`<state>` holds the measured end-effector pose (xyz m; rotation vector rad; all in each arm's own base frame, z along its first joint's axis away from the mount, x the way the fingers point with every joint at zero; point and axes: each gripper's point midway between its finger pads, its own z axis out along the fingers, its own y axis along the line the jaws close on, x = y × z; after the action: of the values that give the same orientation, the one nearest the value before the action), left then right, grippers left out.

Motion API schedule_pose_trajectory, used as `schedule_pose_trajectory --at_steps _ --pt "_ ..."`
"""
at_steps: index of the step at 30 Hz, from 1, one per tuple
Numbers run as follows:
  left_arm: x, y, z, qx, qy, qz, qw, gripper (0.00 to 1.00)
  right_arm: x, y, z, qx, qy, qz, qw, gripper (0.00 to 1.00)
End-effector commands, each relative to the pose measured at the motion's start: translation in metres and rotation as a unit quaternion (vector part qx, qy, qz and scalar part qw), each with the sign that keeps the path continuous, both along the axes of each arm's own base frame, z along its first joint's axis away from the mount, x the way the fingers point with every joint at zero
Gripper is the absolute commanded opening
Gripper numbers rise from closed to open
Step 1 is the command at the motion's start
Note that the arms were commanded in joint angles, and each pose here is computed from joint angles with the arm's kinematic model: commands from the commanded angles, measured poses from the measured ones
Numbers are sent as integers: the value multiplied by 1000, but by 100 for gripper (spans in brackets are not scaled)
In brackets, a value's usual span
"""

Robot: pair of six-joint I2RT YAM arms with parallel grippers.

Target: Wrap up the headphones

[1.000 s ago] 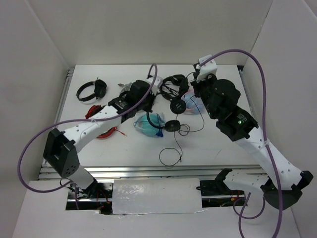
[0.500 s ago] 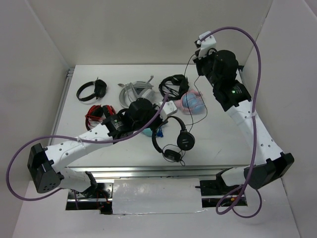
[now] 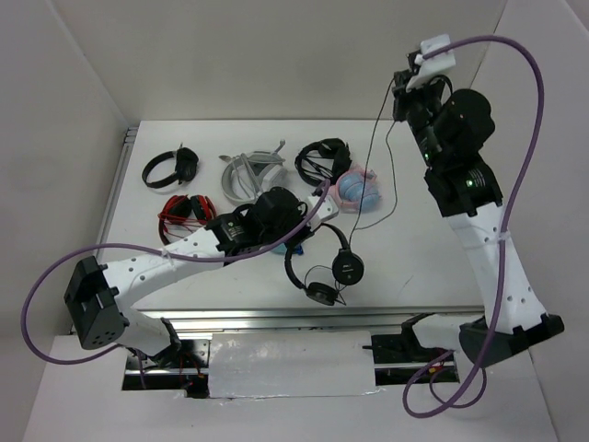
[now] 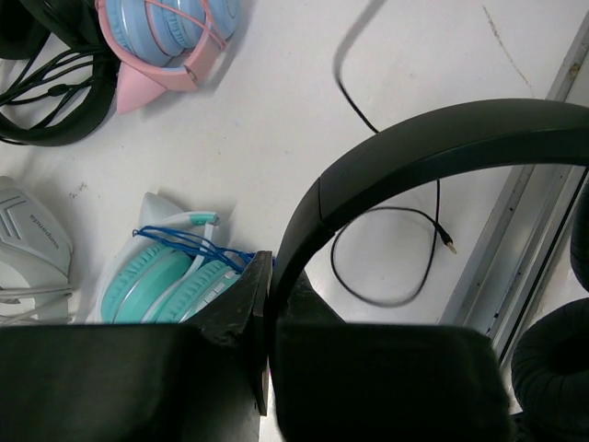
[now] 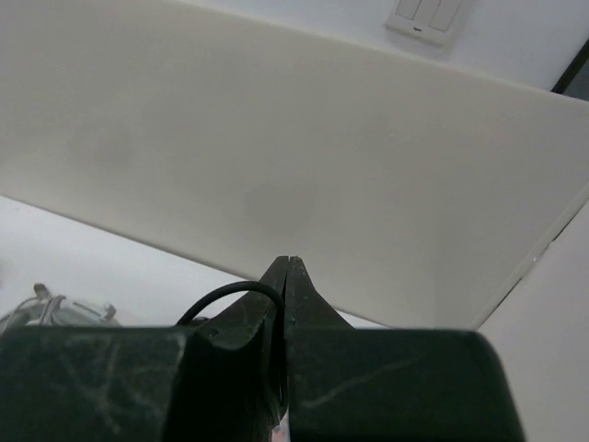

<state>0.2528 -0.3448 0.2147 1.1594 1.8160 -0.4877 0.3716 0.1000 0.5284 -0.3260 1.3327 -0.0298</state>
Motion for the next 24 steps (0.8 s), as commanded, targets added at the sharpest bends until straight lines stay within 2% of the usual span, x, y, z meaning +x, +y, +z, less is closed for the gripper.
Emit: schedule_pose_trajectory --at_steps 1,4,6,9,14,16,17,18,20,21,24 --pt "-2 -11 21 -27 -12 -6 1000 0 31 5 -17 -14 40 -19 999 0" --pt "-7 -12 14 -19 -1 -8 1000 0 51 5 -18 -12 45 -34 998 0" --pt "1 -6 6 -9 1 24 1000 0 65 9 -29 -16 67 -42 997 0" --pt "11 -1 -16 23 19 66 997 0 70 10 -12 -5 60 -43 997 0" --pt "33 7 -42 32 78 162 983 0 68 12 25 9 51 -62 997 0" --pt "54 20 -49 36 89 236 967 0 60 14 24 -2 54 -77 996 0" --pt "67 19 -34 23 84 262 961 0 54 20 24 -5 51 -85 995 0" --pt "76 38 -49 57 95 303 947 0 54 23 11 -23 61 -91 994 0" --pt "93 44 -36 42 102 349 931 0 35 30 18 -19 52 -88 995 0" --pt "103 59 -44 56 109 385 915 0 25 28 22 -15 51 -91 994 0" --pt "122 75 -40 60 112 428 895 0 4 40 27 -16 55 -68 996 0"
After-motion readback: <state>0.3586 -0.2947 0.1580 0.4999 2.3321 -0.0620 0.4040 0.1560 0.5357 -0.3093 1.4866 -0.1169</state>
